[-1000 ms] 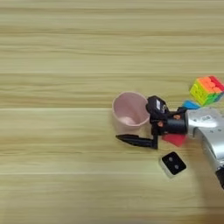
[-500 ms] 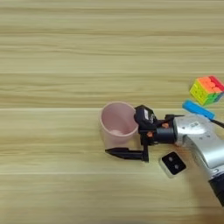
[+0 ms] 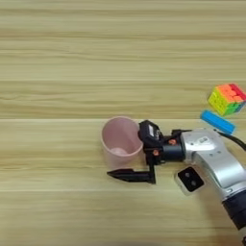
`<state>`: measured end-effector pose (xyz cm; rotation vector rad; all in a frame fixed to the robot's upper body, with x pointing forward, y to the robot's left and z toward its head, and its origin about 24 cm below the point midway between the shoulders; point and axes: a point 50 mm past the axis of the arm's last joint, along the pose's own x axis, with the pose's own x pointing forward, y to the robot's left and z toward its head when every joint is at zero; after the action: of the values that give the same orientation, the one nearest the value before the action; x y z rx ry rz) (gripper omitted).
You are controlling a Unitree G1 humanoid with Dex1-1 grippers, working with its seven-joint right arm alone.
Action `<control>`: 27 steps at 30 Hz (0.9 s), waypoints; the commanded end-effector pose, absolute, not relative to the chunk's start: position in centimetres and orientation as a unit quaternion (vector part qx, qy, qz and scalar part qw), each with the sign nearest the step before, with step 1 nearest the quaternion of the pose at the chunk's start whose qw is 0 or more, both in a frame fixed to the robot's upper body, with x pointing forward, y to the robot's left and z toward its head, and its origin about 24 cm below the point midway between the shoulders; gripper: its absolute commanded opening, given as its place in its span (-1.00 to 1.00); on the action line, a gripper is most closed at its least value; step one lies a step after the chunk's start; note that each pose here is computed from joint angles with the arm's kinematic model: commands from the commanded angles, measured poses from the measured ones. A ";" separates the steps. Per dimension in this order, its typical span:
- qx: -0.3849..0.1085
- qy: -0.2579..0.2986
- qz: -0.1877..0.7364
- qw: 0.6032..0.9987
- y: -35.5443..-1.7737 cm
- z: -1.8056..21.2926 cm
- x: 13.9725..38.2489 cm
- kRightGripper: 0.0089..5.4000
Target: Move the objects on the table
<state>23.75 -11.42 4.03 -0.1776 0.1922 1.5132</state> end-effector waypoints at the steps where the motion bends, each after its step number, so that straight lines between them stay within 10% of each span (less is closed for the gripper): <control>1: -0.108 0.049 0.680 0.723 -10.4 5.9 24.9 0.99; 27: -0.107 0.032 0.709 0.697 -7.4 6.2 24.4 0.99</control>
<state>23.14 -8.10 3.98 -0.1746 0.1682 1.6043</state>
